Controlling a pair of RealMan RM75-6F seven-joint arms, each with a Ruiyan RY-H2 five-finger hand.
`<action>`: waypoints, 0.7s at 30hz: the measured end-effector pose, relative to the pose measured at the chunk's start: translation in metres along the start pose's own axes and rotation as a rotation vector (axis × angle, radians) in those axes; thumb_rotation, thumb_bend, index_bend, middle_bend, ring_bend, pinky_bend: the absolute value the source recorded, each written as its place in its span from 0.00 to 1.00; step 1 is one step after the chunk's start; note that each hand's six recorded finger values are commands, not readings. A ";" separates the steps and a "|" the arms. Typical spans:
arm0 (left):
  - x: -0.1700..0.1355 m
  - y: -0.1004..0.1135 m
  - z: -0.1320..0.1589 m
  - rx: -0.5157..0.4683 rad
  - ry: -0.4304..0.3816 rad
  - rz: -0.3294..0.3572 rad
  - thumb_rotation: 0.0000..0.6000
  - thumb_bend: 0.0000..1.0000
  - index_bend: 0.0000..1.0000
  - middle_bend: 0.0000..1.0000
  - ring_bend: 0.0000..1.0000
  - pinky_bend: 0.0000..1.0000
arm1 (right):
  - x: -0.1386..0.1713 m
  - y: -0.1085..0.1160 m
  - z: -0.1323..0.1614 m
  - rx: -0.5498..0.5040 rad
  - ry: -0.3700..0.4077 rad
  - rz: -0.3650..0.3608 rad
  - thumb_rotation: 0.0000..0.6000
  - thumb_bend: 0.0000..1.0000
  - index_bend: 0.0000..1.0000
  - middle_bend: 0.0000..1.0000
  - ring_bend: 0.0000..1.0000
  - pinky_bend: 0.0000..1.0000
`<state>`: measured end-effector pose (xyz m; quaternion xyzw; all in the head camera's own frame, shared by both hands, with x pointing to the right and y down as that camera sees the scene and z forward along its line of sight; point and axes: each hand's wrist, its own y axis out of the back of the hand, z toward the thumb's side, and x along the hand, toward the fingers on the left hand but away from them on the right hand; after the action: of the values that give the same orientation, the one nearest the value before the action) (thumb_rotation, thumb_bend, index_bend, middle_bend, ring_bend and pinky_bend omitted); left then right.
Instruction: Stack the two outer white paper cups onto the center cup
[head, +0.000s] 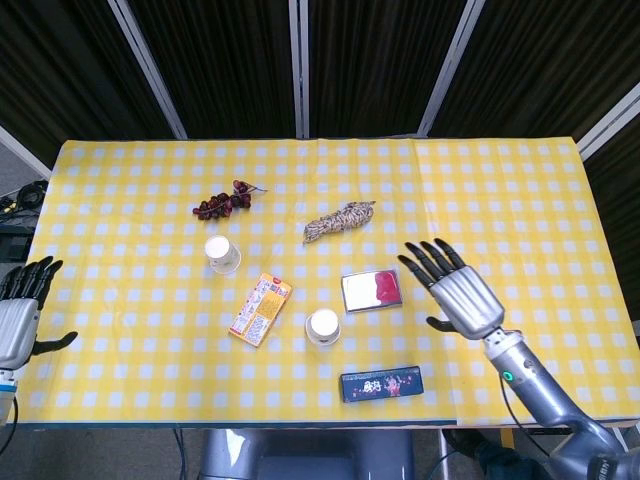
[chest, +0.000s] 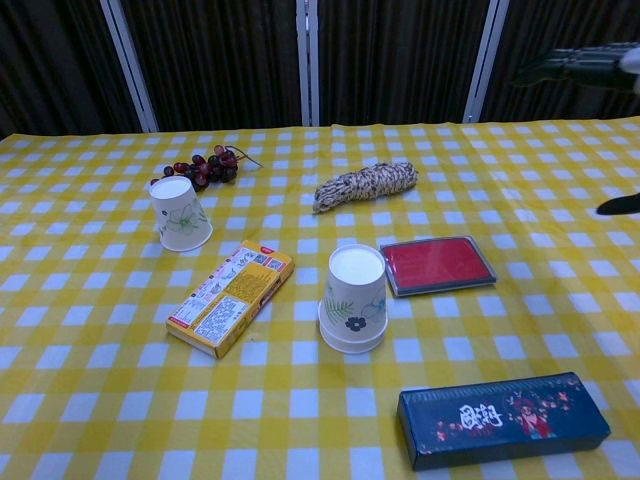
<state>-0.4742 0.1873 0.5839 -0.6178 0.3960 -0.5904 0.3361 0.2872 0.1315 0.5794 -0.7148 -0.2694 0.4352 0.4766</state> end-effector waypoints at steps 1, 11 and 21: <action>0.007 0.000 0.004 -0.001 -0.015 0.000 1.00 0.00 0.00 0.00 0.00 0.02 | 0.009 0.000 -0.010 -0.002 -0.024 -0.011 1.00 0.00 0.00 0.00 0.00 0.01; 0.095 -0.003 0.069 0.056 -0.227 -0.079 1.00 0.00 0.03 0.01 0.07 0.13 | 0.071 0.000 -0.056 -0.021 -0.143 -0.112 1.00 0.00 0.00 0.00 0.00 0.00; 0.157 -0.044 0.147 0.069 -0.382 -0.186 1.00 0.11 0.15 0.10 0.14 0.23 | 0.094 -0.001 -0.055 -0.028 -0.182 -0.122 1.00 0.00 0.00 0.00 0.00 0.00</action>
<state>-0.3252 0.0606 0.6841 -0.7403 0.2459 -0.5045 0.3702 0.3806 0.1829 0.5552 -0.6612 -0.3607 0.4644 0.4658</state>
